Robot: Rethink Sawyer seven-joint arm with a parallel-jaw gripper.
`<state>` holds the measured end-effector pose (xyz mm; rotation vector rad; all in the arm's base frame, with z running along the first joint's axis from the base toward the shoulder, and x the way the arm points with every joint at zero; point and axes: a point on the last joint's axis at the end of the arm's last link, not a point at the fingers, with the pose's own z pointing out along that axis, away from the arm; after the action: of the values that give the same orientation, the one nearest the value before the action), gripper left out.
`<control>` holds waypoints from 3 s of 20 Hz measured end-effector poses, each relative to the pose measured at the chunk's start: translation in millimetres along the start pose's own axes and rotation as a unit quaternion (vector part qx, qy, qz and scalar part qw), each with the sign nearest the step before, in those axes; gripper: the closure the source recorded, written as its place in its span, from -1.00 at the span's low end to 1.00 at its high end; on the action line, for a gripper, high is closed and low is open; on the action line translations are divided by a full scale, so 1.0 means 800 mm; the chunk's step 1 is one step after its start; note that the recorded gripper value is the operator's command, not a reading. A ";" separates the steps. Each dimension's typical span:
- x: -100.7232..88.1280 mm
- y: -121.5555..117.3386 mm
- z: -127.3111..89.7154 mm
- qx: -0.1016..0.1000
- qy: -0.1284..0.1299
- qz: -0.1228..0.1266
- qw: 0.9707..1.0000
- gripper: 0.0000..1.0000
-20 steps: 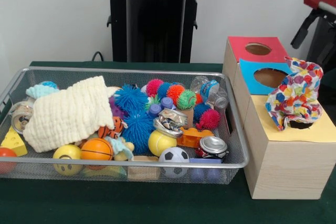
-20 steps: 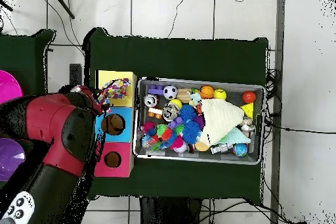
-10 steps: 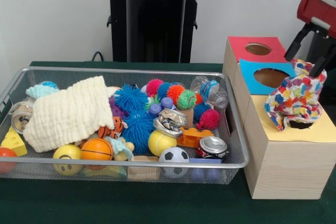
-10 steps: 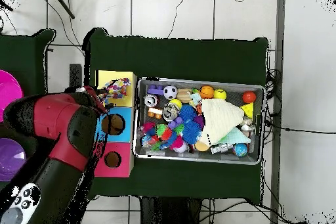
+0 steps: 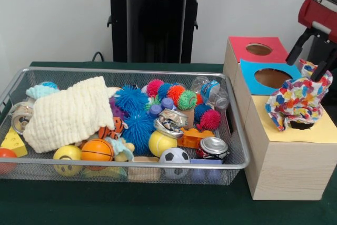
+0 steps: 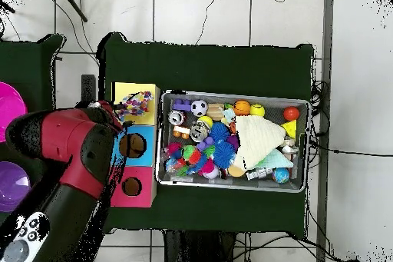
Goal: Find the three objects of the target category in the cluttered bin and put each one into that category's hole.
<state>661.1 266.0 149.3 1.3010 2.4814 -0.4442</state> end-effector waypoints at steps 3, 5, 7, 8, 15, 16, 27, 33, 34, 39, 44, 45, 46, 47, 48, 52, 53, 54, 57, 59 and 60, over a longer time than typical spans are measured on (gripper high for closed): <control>0.000 0.001 -0.001 -0.001 0.001 0.002 1.000 -1.00; 0.000 0.002 -0.001 -0.003 0.003 0.004 1.000 -1.00; 0.000 0.002 -0.002 -0.004 0.004 0.005 1.000 -1.00; 0.000 0.003 -0.002 -0.004 0.004 0.006 1.000 -1.00; -0.001 0.006 -0.002 -0.012 0.000 0.008 1.000 -1.00; -0.002 0.006 -0.001 -0.013 -0.001 0.008 1.000 -1.00; -0.013 0.017 0.002 -0.040 -0.026 0.013 0.999 1.00; -0.010 0.021 0.005 -0.043 -0.028 0.010 0.999 1.00; -0.010 0.021 0.005 -0.042 -0.028 0.010 0.999 1.00; -0.007 0.022 0.009 -0.041 -0.028 0.008 0.999 1.00; -0.007 0.022 0.010 -0.040 -0.028 0.007 0.999 1.00; -0.007 0.022 0.010 -0.040 -0.028 0.007 0.999 1.00; -0.007 0.022 0.010 -0.040 -0.028 0.007 0.999 1.00; -0.007 0.022 0.010 -0.040 -0.028 0.007 0.999 1.00; -0.007 0.022 0.010 -0.040 -0.028 0.008 0.999 1.00; -0.011 0.022 0.011 -0.041 -0.029 0.010 0.999 1.00; -0.013 0.022 0.012 -0.041 -0.030 0.011 0.999 1.00; -0.015 0.022 0.013 -0.042 -0.031 0.012 0.999 1.00; -0.021 0.021 0.015 -0.043 -0.033 0.015 0.998 1.00; -0.025 0.021 0.017 -0.043 -0.033 0.017 0.998 1.00; -0.026 0.021 0.017 -0.043 -0.033 0.017 0.998 1.00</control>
<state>687.7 254.3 142.9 1.2732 2.3927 -0.3632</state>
